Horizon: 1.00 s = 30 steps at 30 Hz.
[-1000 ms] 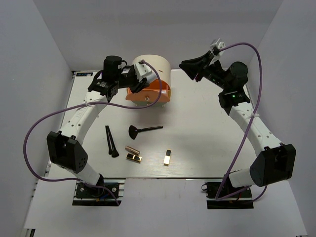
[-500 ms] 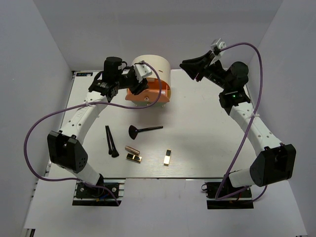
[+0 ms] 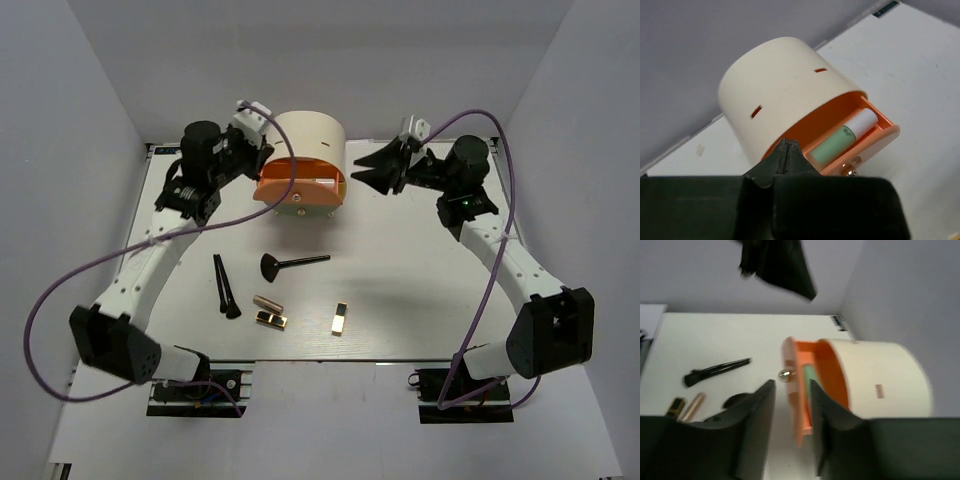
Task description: Organize the makeup
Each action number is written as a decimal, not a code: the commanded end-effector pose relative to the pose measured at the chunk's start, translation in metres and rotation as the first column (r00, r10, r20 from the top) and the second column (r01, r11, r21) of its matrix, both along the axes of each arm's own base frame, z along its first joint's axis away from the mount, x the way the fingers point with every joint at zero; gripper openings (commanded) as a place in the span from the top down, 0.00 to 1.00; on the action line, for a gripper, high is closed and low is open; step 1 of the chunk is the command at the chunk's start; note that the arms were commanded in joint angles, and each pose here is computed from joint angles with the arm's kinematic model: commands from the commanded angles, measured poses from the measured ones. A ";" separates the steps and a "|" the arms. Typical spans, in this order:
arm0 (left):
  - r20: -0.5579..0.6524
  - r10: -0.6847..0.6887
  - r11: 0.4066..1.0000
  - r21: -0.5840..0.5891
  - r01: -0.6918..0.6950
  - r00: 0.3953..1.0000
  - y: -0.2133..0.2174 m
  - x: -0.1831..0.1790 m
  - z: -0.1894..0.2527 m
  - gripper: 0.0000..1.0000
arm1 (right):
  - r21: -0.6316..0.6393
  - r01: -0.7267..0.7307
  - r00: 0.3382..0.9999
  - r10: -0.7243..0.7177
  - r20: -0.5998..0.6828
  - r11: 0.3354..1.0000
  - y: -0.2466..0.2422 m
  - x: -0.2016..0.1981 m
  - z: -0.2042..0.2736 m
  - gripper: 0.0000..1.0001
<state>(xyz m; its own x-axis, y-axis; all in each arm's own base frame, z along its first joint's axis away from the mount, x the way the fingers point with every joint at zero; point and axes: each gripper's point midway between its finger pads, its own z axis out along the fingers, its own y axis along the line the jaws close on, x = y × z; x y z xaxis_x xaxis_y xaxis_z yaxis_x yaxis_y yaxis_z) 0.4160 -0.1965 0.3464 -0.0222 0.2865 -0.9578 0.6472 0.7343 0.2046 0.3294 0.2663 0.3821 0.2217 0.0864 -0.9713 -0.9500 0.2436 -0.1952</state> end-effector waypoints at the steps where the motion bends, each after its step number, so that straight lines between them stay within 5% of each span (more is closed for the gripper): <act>1: 0.002 0.218 0.951 -0.224 -0.212 0.976 0.039 -0.035 0.044 1.00 | -0.130 -0.175 0.964 0.197 0.179 0.976 0.009 -0.033 -0.027 0.65; 4: -0.091 0.283 0.917 -0.265 -0.297 0.955 0.052 -0.053 0.013 1.00 | -0.208 -0.168 0.954 0.212 0.212 0.964 0.019 -0.026 -0.055 1.00; 9: -0.290 0.334 0.829 -0.361 -0.426 0.897 0.065 -0.084 -0.026 0.94 | -0.308 -0.199 0.929 0.279 0.242 0.930 0.056 -0.025 -0.086 1.00; 12: -0.400 0.309 0.793 -0.393 -0.466 0.863 0.062 -0.098 -0.056 0.70 | -0.341 -0.183 0.935 0.271 0.230 0.922 0.079 -0.014 -0.103 1.00; 13: -0.432 0.288 0.781 -0.410 -0.471 0.855 0.058 -0.102 -0.063 0.55 | -0.348 -0.140 0.940 0.235 0.248 0.927 0.085 -0.005 -0.102 1.00; 17: -0.522 0.298 0.732 -0.412 -0.543 0.799 0.064 -0.116 -0.097 0.34 | -0.369 -0.009 0.959 0.113 0.261 0.929 0.102 0.027 -0.115 1.00; 23: -0.537 0.341 0.679 -0.428 -0.597 0.772 0.077 -0.127 -0.108 0.19 | -0.370 0.234 0.944 -0.120 0.306 0.899 0.111 0.077 -0.118 1.00; 30: -0.572 0.312 0.670 -0.433 -0.603 0.758 0.072 -0.129 -0.123 0.18 | -0.363 0.340 0.919 -0.225 0.322 0.867 0.118 0.107 -0.117 1.00</act>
<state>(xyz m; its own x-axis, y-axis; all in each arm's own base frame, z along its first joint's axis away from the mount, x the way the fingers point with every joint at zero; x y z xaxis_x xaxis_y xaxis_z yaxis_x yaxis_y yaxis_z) 0.2854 -0.1240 0.2251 -0.4321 -0.4284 -0.7936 0.1142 0.8469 -0.5193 0.4121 0.3829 0.2191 0.3653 -0.4262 -0.8276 -0.8413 0.2293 -0.4895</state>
